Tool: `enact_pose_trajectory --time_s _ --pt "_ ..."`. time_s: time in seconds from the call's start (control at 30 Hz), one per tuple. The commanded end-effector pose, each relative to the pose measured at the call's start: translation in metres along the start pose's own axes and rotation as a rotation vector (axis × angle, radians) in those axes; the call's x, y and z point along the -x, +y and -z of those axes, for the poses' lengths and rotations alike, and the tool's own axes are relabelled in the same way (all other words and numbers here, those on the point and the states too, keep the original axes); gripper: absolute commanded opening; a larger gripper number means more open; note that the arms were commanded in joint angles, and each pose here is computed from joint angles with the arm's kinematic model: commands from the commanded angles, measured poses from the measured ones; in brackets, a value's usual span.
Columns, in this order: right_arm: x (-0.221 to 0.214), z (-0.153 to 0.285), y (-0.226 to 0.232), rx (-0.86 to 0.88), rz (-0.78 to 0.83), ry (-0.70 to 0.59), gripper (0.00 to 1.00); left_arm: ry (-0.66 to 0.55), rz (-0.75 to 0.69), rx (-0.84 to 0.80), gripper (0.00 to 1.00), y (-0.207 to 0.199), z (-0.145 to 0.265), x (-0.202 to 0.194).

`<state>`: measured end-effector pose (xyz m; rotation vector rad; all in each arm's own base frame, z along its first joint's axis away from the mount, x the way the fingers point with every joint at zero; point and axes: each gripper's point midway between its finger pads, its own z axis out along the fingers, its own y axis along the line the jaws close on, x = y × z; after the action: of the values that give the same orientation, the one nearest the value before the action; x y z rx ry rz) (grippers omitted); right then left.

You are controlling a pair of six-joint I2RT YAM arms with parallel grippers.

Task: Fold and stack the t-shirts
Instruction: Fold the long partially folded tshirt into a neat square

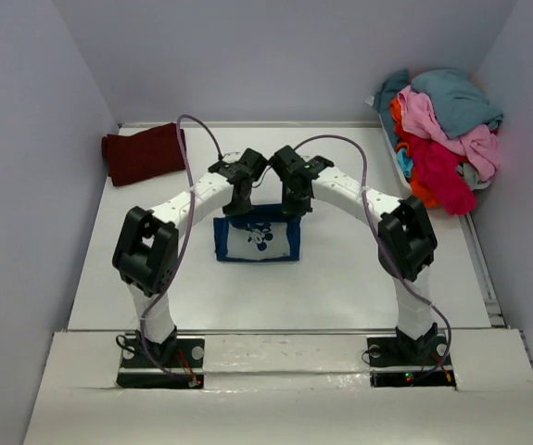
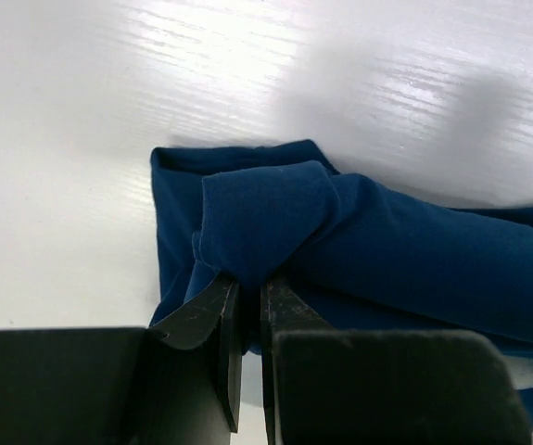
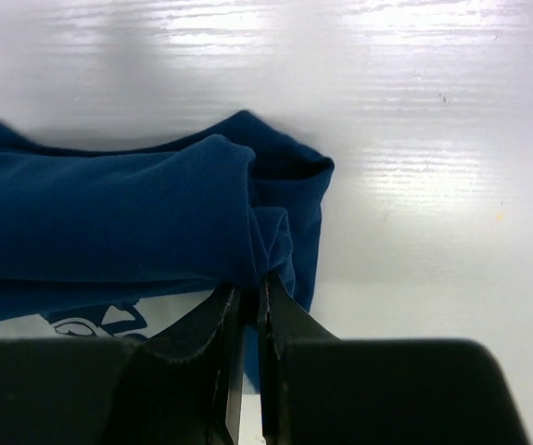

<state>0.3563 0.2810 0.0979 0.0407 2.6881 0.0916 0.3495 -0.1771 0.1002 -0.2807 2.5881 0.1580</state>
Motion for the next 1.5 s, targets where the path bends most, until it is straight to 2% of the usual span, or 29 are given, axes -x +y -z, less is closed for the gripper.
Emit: enact_pose_trajectory --time_s 0.0,0.17,0.47,0.5,0.6,0.63,0.67,0.7,0.73,0.83,0.97,1.23,1.33,1.47 --pt "0.004 0.006 0.01 -0.043 0.098 -0.048 0.1 -0.026 -0.101 0.1 0.06 0.0 -0.029 0.007" --pt "0.013 -0.013 0.013 -0.044 0.107 -0.038 0.09 -0.02 -0.11 0.097 0.06 -0.015 -0.041 0.015" --pt "0.023 -0.026 0.033 0.0 0.137 -0.036 0.1 -0.002 -0.095 0.111 0.06 -0.012 -0.049 0.016" --pt "0.024 -0.025 0.035 0.011 0.144 -0.039 0.11 0.001 -0.097 0.108 0.09 -0.011 -0.048 0.015" --pt "0.025 -0.027 0.038 0.017 0.158 -0.033 0.16 -0.002 -0.094 0.111 0.47 -0.008 -0.047 0.013" --pt "0.028 -0.024 0.039 0.021 0.159 -0.039 0.24 -0.002 -0.091 0.113 0.61 -0.006 -0.047 0.012" --pt "0.029 -0.024 0.04 0.023 0.162 -0.04 0.27 -0.011 -0.084 0.107 0.92 -0.005 -0.043 0.014" --pt "0.03 -0.021 0.04 0.023 0.164 -0.043 0.31 -0.016 -0.081 0.102 0.98 -0.005 -0.041 0.014" --pt "0.032 -0.018 0.04 0.024 0.164 -0.05 0.39 -0.032 -0.068 0.093 0.99 -0.004 -0.035 0.018" --pt "0.04 -0.005 0.039 0.03 0.163 -0.076 0.52 -0.063 -0.043 0.087 0.99 -0.004 -0.025 0.028" --pt "0.051 0.011 0.037 0.026 0.163 -0.11 0.61 -0.097 -0.021 0.078 0.99 -0.003 -0.009 0.042" --pt "0.067 0.051 0.04 0.057 0.146 -0.144 0.63 -0.158 -0.006 0.043 0.99 0.0 0.033 0.06" --pt "0.048 0.051 0.037 0.044 0.148 -0.064 0.6 -0.112 -0.044 0.004 0.99 -0.004 0.04 0.054" --pt "0.029 0.046 0.039 0.049 0.157 -0.03 0.53 -0.072 -0.098 -0.011 0.99 -0.009 0.043 0.03"
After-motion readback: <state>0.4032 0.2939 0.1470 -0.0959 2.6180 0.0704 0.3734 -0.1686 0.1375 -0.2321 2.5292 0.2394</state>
